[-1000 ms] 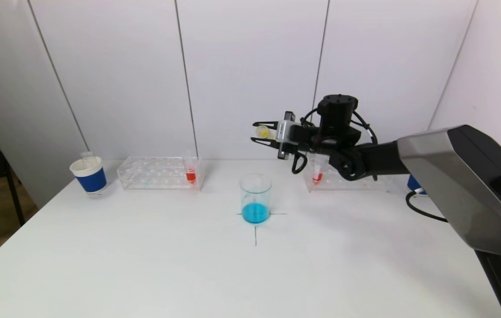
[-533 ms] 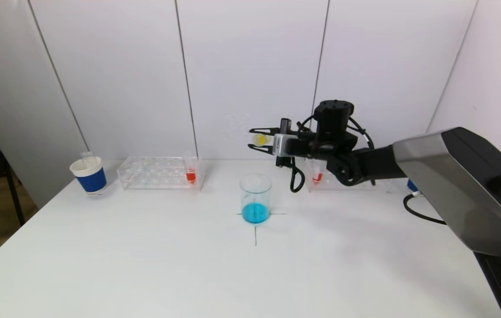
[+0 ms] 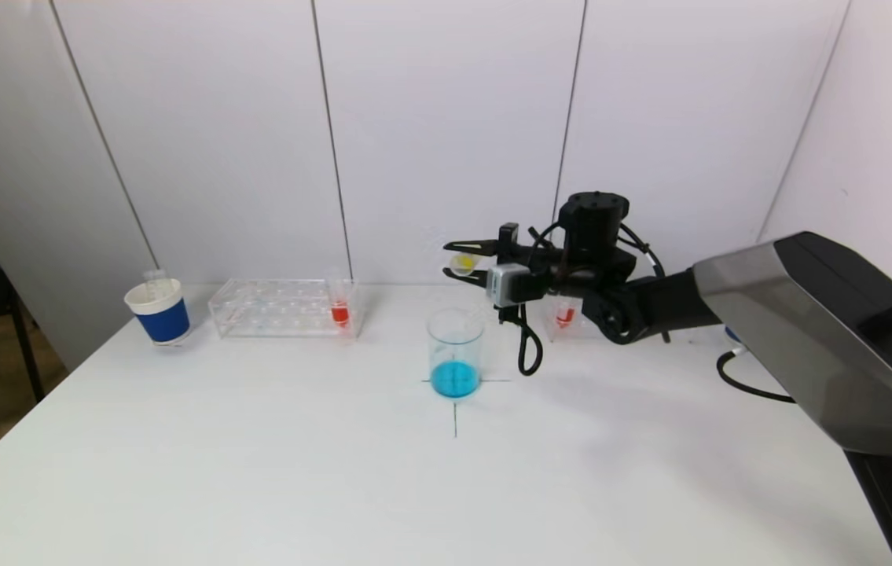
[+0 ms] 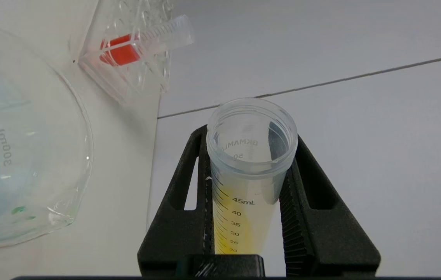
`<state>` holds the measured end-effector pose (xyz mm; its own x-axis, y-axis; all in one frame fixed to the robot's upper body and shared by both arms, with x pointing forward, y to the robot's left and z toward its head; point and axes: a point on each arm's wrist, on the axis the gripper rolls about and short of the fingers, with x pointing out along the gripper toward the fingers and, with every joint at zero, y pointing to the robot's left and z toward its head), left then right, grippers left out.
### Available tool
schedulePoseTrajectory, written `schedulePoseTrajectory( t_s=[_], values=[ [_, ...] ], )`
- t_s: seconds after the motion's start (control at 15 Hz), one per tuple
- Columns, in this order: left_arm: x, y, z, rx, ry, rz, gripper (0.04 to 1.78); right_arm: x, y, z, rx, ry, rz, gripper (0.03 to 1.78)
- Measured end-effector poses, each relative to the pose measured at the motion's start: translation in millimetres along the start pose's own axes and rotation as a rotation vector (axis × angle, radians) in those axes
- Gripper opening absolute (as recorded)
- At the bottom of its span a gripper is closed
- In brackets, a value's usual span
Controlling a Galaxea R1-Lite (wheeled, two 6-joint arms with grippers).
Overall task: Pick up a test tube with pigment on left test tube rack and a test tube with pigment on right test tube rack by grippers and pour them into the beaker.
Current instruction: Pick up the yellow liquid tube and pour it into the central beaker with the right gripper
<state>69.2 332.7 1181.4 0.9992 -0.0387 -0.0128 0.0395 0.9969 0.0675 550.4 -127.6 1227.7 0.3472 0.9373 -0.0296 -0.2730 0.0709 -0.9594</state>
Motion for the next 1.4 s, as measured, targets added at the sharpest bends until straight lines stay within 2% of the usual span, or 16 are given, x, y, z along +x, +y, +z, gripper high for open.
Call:
schedulePoseTrajectory(
  t_s=[0.4,1.4],
  values=[
    [0.0,0.0,0.0,0.0,0.0,0.0,1.76,-0.4,5.2,-4.1,-0.119,0.015,0.002,0.54],
    [0.0,0.0,0.0,0.0,0.0,0.0,1.76,-0.4,11.7,-1.2,-0.291,0.001,-0.02,0.54]
  ],
)
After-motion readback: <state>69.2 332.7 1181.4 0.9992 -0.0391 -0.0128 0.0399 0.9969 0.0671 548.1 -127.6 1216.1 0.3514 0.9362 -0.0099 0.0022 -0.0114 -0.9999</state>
